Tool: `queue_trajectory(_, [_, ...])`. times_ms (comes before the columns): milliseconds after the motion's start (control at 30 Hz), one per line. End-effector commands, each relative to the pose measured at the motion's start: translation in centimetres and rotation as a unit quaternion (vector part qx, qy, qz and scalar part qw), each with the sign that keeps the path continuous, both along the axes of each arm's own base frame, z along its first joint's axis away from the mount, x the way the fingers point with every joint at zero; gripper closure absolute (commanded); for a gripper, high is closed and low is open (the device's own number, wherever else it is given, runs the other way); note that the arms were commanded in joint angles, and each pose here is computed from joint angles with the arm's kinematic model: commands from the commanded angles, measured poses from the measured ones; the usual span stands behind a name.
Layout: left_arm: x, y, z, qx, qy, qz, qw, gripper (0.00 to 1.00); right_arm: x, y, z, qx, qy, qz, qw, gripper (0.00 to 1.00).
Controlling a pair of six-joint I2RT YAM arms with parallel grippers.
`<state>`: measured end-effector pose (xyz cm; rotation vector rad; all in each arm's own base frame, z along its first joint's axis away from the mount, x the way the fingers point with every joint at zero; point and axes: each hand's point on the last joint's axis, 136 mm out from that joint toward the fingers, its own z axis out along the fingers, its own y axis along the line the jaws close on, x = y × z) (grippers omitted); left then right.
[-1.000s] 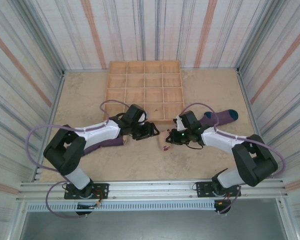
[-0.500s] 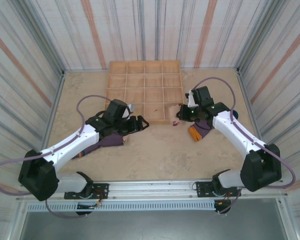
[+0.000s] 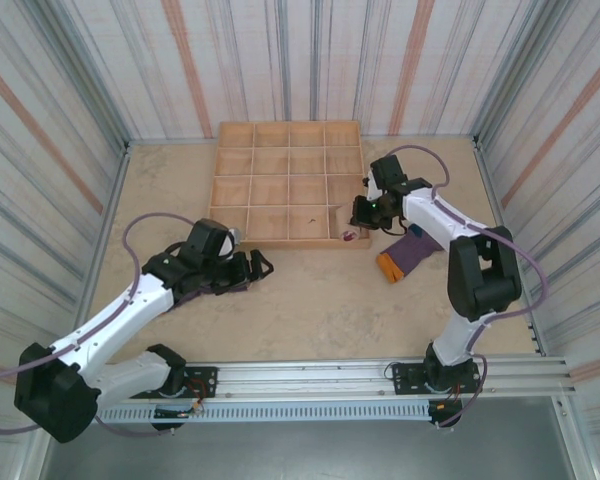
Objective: Roll the socks
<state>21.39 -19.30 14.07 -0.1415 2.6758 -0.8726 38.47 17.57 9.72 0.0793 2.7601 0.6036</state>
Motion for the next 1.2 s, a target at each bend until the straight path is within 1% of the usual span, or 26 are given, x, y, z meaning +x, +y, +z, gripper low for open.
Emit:
queue_trajectory(0, [-0.9,0.8,-0.7,0.002,0.016,0.010,1.000,0.02,1.1,1.0,-0.6,0.026,0.008,-0.006,1.000,1.00])
queue_trajectory(300, [-1.6,1.1,-0.8,-0.008,0.018,0.019,1.000,0.03,3.5,2.3,-4.3,0.050,0.027,-0.014,0.998,1.00])
queue_trajectory(467, [-1.6,1.1,-0.7,-0.011,0.018,0.020,1.000,0.03,3.4,2.9,-6.2,0.060,0.051,-0.007,0.997,1.00])
queue_trajectory(633, [-1.5,1.0,-0.8,-0.009,0.018,0.022,1.000,0.03,2.7,1.9,-7.6,0.031,0.058,-0.007,0.998,1.00])
queue_trajectory(700, [-1.4,1.0,-0.7,-0.007,0.019,0.022,1.000,0.03,2.5,1.4,-7.7,0.016,0.058,-0.006,0.998,0.89])
queue_trajectory(800, [-1.2,0.9,-0.7,-0.004,0.021,0.020,1.000,0.03,2.3,1.0,-7.3,0.004,0.053,-0.003,0.999,0.65])
queue_trajectory(900, [-1.0,0.5,-0.9,-0.010,0.024,0.017,1.000,0.03,2.4,0.8,-5.7,0.003,0.036,-0.001,0.999,0.50])
queue_trajectory(967, [-0.7,-0.1,-1.0,-0.019,0.025,0.015,0.999,0.03,2.6,0.8,-4.3,0.005,0.021,0.001,1.000,0.37])
queue_trajectory(1000, [-0.4,-0.4,-1.1,-0.022,0.027,0.016,0.999,0.03,2.7,0.8,-3.3,0.008,0.011,0.002,1.000,0.32])
queue_trajectory(1100, [0.3,-1.5,-1.0,-0.033,0.026,0.015,0.999,0.03,2.5,0.9,-0.8,0.016,-0.014,0.009,1.000,0.24])
queue_trajectory(1133, [0.5,-2.1,-0.8,-0.041,0.023,0.013,0.999,0.03,2.4,0.9,0.0,0.016,-0.023,0.011,1.000,0.17])
queue_trajectory(1167, [0.8,-2.6,-0.7,-0.049,0.022,0.012,0.998,0.03,2.1,0.7,0.9,0.015,-0.030,0.013,0.999,0.04])
